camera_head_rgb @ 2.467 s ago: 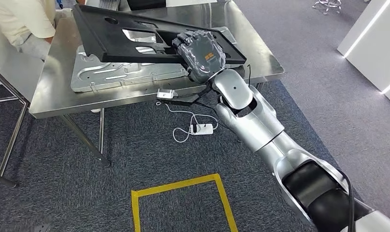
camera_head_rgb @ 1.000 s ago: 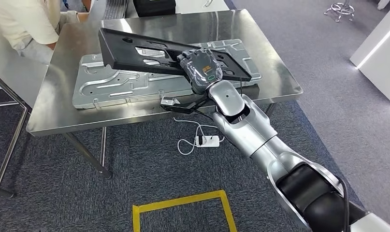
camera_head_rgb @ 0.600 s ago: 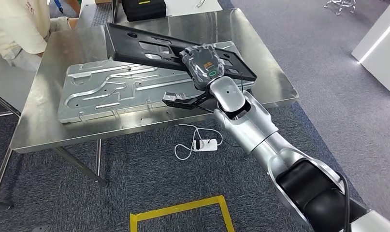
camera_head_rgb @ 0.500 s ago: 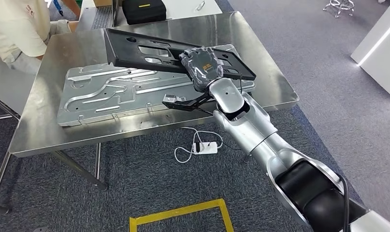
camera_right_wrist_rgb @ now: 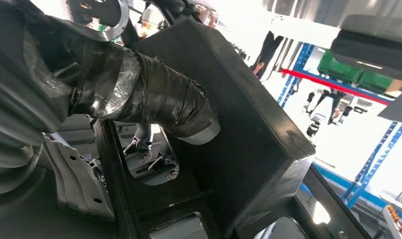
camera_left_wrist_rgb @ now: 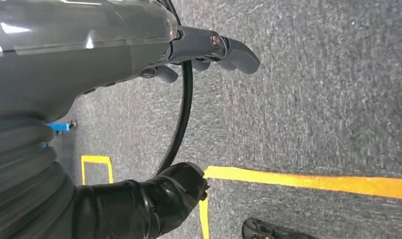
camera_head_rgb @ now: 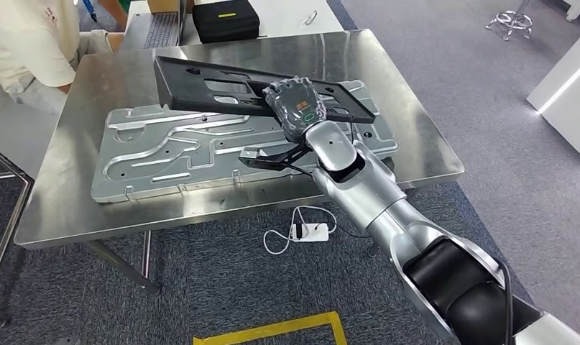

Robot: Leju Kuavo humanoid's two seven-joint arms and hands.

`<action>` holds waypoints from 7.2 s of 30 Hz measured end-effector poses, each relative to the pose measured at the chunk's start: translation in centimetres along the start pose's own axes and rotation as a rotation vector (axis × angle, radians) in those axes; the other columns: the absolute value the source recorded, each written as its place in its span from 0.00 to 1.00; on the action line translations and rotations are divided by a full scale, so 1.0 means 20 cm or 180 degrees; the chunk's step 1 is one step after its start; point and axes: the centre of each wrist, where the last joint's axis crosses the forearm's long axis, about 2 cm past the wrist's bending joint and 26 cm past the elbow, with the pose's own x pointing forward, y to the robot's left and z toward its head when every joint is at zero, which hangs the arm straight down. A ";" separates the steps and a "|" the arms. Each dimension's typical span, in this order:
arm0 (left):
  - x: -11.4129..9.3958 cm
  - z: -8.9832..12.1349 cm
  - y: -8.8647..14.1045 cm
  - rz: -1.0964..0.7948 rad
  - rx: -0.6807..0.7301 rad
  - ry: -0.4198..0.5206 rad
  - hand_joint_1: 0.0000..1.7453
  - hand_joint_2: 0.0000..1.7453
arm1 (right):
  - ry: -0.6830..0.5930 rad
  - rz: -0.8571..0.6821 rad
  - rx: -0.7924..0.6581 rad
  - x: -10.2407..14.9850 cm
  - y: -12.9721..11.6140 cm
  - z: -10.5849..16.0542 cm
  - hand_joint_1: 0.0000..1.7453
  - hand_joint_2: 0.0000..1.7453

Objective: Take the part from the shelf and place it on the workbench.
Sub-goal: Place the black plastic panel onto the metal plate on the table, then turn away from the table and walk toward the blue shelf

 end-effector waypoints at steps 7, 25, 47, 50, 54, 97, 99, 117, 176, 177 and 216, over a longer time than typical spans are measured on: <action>-0.06 0.01 0.02 -0.0209 -0.0338 -0.0111 0.00 1.00 | -0.0001 0.0018 0.0084 -0.03 0.03 0.00 1.00 1.00; -0.36 0.07 0.20 -0.0616 -0.0942 -0.0149 0.00 1.00 | 0.0045 -0.0237 0.0680 -0.06 0.21 0.07 1.00 1.00; -0.42 0.07 0.20 -0.0512 -0.0965 -0.0115 0.00 0.00 | -0.0014 -0.0440 0.1169 0.02 0.32 0.12 0.00 0.00; -0.43 0.07 0.19 -0.0486 -0.0969 -0.0110 0.00 0.00 | -0.0028 -0.0469 0.1151 0.03 0.31 0.11 0.00 0.00; -0.44 0.07 0.19 -0.0474 -0.0978 -0.0096 0.00 0.00 | -0.0060 -0.0496 0.1135 0.04 0.31 0.10 0.00 0.00; -0.61 0.08 0.14 -0.0014 -0.0924 -0.0107 0.00 0.00 | -0.0858 -0.1057 -0.0133 0.37 0.10 0.15 0.00 0.00; -0.61 0.08 0.14 0.0029 -0.0910 -0.0129 0.00 0.00 | -0.0899 -0.1030 -0.0181 0.36 0.11 0.19 0.00 0.00; -0.84 0.10 -0.03 0.0221 -0.0921 -0.0002 0.00 0.00 | -0.0778 -0.1171 -0.0127 0.36 0.36 0.93 0.00 0.00; -0.77 0.05 -0.25 0.0459 -0.1329 0.0179 0.00 0.00 | 0.3436 -0.3865 0.4961 0.86 1.21 2.26 0.00 0.00; -0.76 0.05 -0.25 0.0417 -0.1341 0.0199 0.00 0.00 | 0.3472 -0.3936 0.5001 0.87 1.21 2.25 0.00 0.00; -0.74 0.06 -0.18 0.0571 -0.1302 0.0155 0.00 0.00 | 0.3176 -0.4189 0.5284 0.95 1.19 2.27 0.00 0.00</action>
